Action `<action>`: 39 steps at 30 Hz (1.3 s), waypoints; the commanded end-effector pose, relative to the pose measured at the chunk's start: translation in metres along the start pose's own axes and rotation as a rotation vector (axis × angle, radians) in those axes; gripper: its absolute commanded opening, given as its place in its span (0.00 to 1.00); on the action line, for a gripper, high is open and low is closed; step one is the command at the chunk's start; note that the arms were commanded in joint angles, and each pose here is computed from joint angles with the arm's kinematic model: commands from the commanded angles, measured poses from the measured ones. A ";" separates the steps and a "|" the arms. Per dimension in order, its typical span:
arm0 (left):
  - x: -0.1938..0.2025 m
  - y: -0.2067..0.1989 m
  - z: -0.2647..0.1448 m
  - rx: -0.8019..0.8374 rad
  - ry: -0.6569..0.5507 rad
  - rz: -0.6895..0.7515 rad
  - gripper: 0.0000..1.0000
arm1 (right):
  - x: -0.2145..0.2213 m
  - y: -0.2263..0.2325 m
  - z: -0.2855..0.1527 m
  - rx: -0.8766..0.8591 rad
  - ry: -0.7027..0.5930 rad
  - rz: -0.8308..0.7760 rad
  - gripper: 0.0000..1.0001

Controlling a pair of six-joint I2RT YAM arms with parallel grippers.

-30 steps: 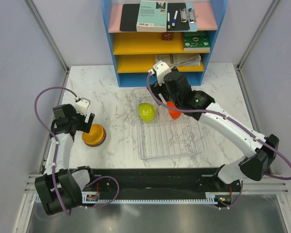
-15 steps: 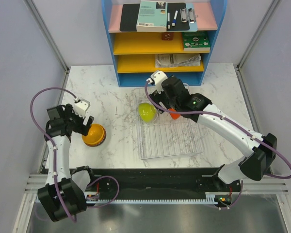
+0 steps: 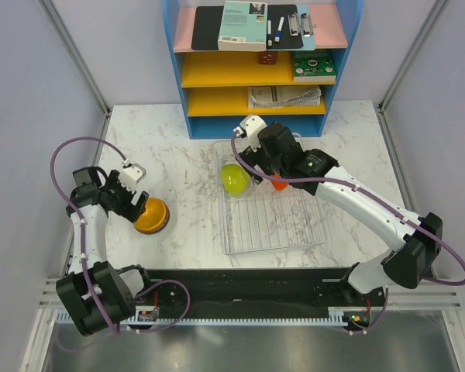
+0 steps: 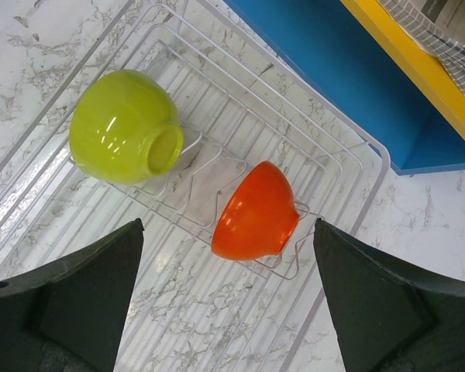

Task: Load the bowls into the dish rack

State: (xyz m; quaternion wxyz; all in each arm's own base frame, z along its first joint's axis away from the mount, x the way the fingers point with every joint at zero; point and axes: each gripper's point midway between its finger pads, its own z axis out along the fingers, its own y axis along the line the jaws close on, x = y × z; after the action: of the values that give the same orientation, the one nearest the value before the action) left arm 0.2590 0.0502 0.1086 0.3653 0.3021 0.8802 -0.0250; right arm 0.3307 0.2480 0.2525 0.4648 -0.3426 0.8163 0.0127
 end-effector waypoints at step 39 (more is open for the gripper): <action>-0.011 -0.007 0.010 0.182 -0.030 0.053 0.14 | -0.019 0.004 -0.012 -0.052 -0.053 0.040 0.97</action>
State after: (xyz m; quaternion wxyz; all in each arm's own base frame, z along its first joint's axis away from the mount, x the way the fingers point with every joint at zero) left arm 0.2589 0.0386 0.0918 0.3257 0.3399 0.8765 -0.1008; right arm 0.3239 0.2547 0.2483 0.4531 -0.3519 0.8182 0.0368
